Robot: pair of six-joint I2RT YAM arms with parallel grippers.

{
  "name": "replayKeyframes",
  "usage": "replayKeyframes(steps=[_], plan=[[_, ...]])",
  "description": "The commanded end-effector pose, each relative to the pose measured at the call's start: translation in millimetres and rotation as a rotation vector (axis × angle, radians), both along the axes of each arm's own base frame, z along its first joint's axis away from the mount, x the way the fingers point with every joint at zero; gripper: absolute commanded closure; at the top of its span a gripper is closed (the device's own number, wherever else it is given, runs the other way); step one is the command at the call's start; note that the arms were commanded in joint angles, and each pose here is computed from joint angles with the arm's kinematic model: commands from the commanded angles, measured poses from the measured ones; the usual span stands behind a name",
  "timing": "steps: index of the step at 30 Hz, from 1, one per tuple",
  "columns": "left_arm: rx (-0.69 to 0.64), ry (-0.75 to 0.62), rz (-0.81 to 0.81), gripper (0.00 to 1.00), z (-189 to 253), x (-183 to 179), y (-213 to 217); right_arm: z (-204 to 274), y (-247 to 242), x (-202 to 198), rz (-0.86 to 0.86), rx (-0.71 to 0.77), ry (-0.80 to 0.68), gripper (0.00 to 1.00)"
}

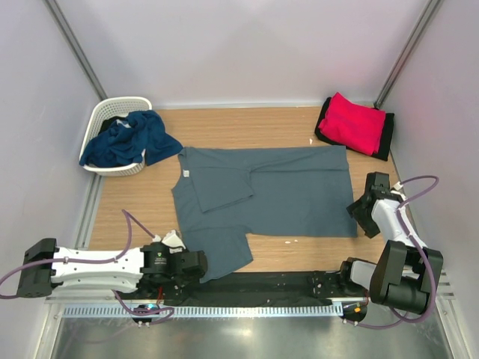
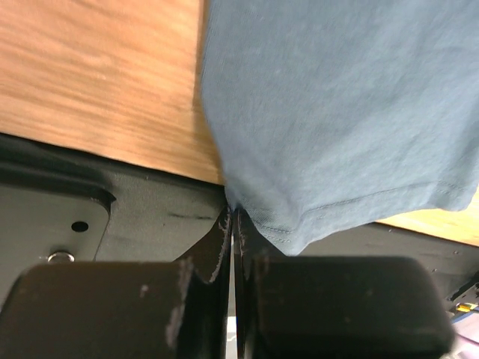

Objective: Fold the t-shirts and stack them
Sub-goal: Fold the tshirt

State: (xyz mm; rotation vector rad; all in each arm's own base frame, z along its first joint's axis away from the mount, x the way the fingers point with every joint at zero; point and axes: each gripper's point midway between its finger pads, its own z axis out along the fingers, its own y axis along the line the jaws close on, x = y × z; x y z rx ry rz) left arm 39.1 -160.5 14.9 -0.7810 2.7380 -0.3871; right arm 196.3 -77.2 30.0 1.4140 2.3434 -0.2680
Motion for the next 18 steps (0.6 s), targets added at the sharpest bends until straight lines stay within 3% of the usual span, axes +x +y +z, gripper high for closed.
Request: replayKeyframes(steps=[1, 8, 14, 18], plan=[[0.012, -0.087, 0.045, 1.00, 4.2, 16.3, 6.0, -0.4, -0.7, -7.3, -0.042, 0.001, 0.015, 0.26], [0.007, -0.145, 0.070, 1.00, 16.5, 25.6, 16.3, -18.8, 5.2, -30.5, -0.086, 0.045, 0.196, 0.27], [-0.034, -0.147, 0.100, 1.00, 12.9, 26.0, 22.6, -14.5, -0.4, -32.6, -0.133, 0.005, 0.163, 0.28], [-0.020, -0.162, 0.098, 1.00, 14.4, 28.6, 22.5, -18.7, 2.8, -31.6, -0.154, 0.019, 0.130, 0.34]])
